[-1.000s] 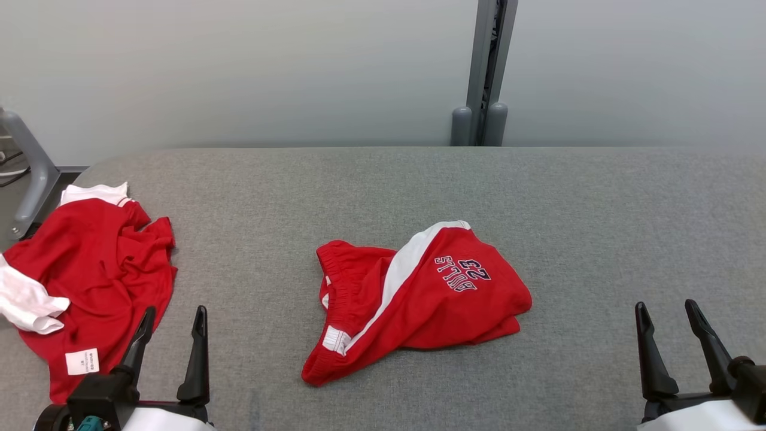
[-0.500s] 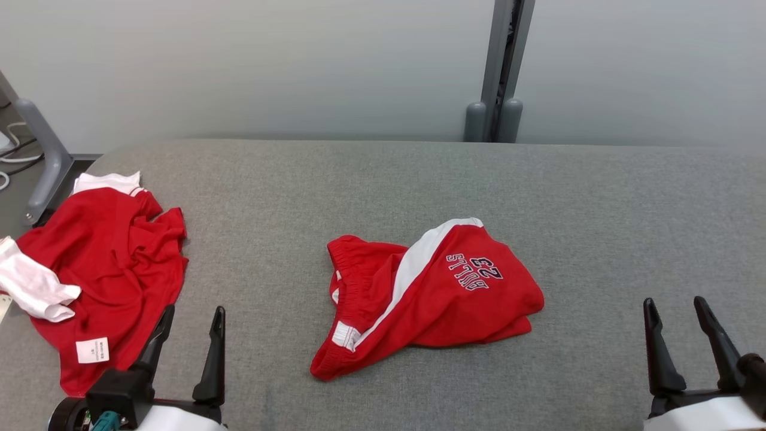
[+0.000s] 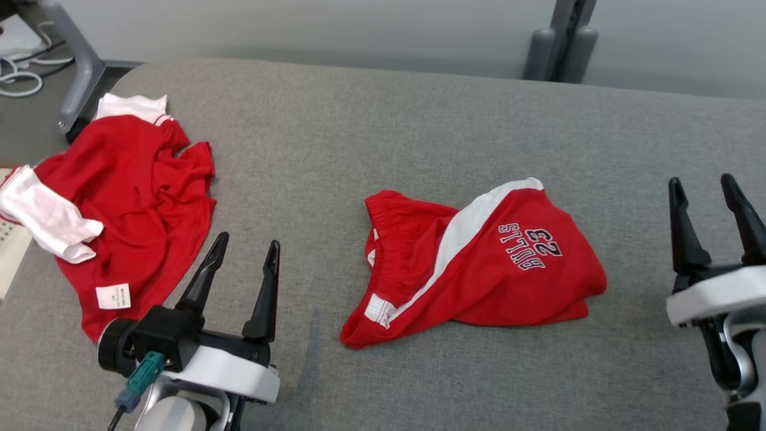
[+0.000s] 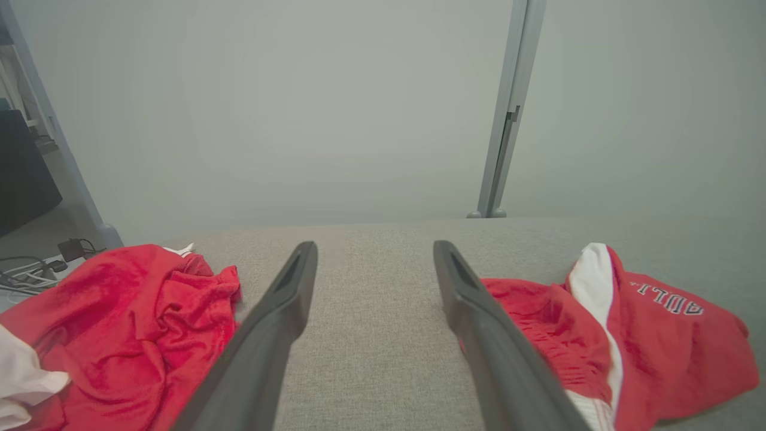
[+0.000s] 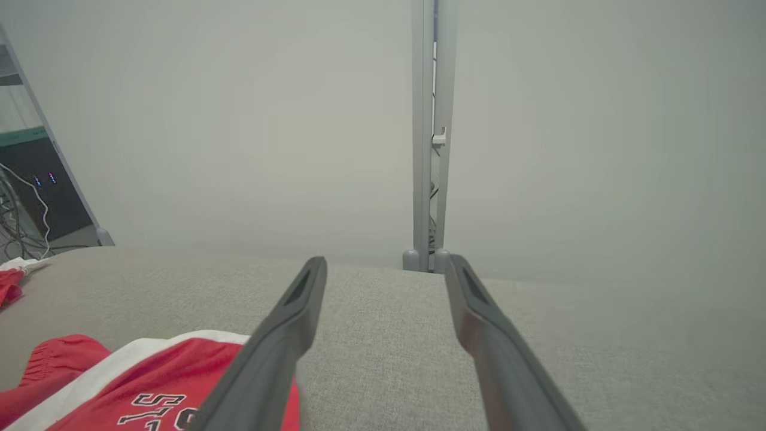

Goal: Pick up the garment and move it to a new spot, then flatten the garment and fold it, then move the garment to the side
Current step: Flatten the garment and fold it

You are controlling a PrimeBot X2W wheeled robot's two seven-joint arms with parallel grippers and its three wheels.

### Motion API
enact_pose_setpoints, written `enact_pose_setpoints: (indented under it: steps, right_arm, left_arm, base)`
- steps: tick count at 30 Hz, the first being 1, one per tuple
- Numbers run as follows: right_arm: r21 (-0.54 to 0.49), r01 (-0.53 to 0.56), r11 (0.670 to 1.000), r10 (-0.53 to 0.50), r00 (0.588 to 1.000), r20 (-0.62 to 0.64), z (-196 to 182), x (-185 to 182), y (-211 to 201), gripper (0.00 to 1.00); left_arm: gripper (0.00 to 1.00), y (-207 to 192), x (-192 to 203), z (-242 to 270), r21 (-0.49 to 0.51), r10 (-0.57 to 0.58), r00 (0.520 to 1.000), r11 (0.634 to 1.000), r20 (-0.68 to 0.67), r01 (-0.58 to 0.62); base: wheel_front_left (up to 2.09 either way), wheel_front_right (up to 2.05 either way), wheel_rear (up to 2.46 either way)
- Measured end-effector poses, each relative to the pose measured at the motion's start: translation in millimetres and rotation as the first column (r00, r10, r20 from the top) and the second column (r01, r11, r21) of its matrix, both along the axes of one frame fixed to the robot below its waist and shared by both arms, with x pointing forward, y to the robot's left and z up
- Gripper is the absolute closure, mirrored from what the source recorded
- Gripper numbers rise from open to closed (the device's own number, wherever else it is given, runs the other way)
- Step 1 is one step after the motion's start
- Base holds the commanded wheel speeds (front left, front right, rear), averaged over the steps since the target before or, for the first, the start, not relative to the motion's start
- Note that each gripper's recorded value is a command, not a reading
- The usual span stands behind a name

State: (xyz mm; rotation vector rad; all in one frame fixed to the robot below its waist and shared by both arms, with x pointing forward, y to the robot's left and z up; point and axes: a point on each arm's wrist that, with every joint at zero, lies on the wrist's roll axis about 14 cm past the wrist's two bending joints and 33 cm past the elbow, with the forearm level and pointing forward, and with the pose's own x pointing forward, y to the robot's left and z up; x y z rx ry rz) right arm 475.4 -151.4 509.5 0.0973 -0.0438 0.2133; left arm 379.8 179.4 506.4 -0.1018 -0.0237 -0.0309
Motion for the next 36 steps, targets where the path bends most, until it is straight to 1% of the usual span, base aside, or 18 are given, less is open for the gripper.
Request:
enact_pose_setpoints:
  steps: [3,5,7,10,14,15,18,19,20,21,23,25,28,32,36]
  right_arm:
    - [-0.009,-0.099,0.995,0.098,0.993,-0.071,-19.0,22.8,29.0,0.0]
    - [-0.012,-0.163,0.987,0.159,0.976,-0.149,-39.7,31.2,49.1,0.0]
    - [-0.014,-0.227,0.974,0.218,0.95,-0.224,-61.0,34.9,67.6,0.0]
    - [-0.019,-0.311,0.95,0.286,0.895,-0.342,-94.6,33.1,88.4,0.0]
    - [-0.02,-0.368,0.929,0.318,0.826,-0.465,-129.1,29.5,98.4,0.0]
    - [-0.021,-0.38,0.925,0.323,0.813,-0.484,-134.3,28.5,100.0,0.0]
    - [-0.004,-0.389,0.921,0.332,0.791,-0.514,-138.7,29.7,102.1,0.0]
    - [-0.002,-0.392,0.92,0.335,0.788,-0.517,-138.9,29.1,102.0,0.5]
    - [0.003,-0.392,0.92,0.334,0.781,-0.527,-140.2,27.6,100.6,0.67]
    - [0.01,-0.39,0.921,0.335,0.777,-0.532,-140.0,26.5,99.4,1.0]
    - [0.012,-0.394,0.919,0.341,0.777,-0.529,-137.4,24.0,98.6,1.0]
    - [0.027,-0.385,0.922,0.345,0.791,-0.505,-130.1,23.6,97.4,1.0]
    - [0.041,-0.363,0.931,0.345,0.835,-0.428,-108.7,29.3,91.1,1.0]
    - [0.059,-0.33,0.942,0.332,0.896,-0.293,-70.9,36.1,80.1,1.0]
    - [0.087,-0.271,0.959,0.282,0.945,-0.166,-36.4,33.0,58.1,1.0]
  left_arm:
    - [0.0,2.0,5.6,-7.8,0.0,0.006,1.0,1.0,-0.018,-0.006]
    - [0.0,4.5,8.5,-11.6,-0.002,0.017,0.999,1.0,-0.027,-0.017]
    - [0.0,7.7,10.4,-16.4,0.003,0.027,0.999,1.0,-0.039,-0.027]
    - [0.0,12.5,12.9,-22.4,0.0,0.047,0.997,0.999,-0.053,-0.047]
    - [0.0,18.4,12.7,-32.7,0.005,0.067,0.994,0.998,-0.082,-0.067]
    - [0.0,18.9,13.9,-33.2,0.006,0.068,0.994,0.998,-0.082,-0.068]
    - [0.0,18.9,14.7,-34.9,0.003,0.071,0.994,0.997,-0.084,-0.071]
    - [0.0,19.4,15.1,-34.2,0.001,0.073,0.994,0.997,-0.082,-0.073]
    - [0.0,20.5,15.4,-33.2,0.003,0.076,0.994,0.997,-0.078,-0.076]
    - [0.0,21.3,16.0,-31.7,0.006,0.078,0.994,0.997,-0.072,-0.078]
    - [0.0,21.1,17.0,-28.9,0.0,0.075,0.995,0.997,-0.063,-0.076]
    - [0.0,22.1,17.9,-26.1,0.003,0.078,0.996,0.997,-0.053,-0.078]
    - [0.0,21.4,18.4,-23.2,0.004,0.072,0.997,0.997,-0.041,-0.072]
    - [0.0,19.5,18.1,-21.4,0.003,0.066,0.997,0.998,-0.033,-0.066]
    - [0.0,17.2,15.4,-19.3,-0.001,0.058,0.998,0.998,-0.026,-0.058]
  base:
    - [0.0,0.0,0.0]
    - [0.0,0.0,0.0]
    - [0.0,0.0,0.0]
    - [0.0,0.0,0.0]
    - [0.0,0.0,0.0]
    - [0.0,0.0,0.0]
    - [0.0,0.0,0.0]
    - [0.0,0.0,0.0]
    - [0.0,0.0,0.0]
    - [0.0,0.0,0.0]
    - [0.0,0.0,0.0]
    - [0.0,0.0,0.0]
    - [0.0,0.0,0.0]
    - [0.0,0.0,0.0]
    - [0.0,0.0,0.0]
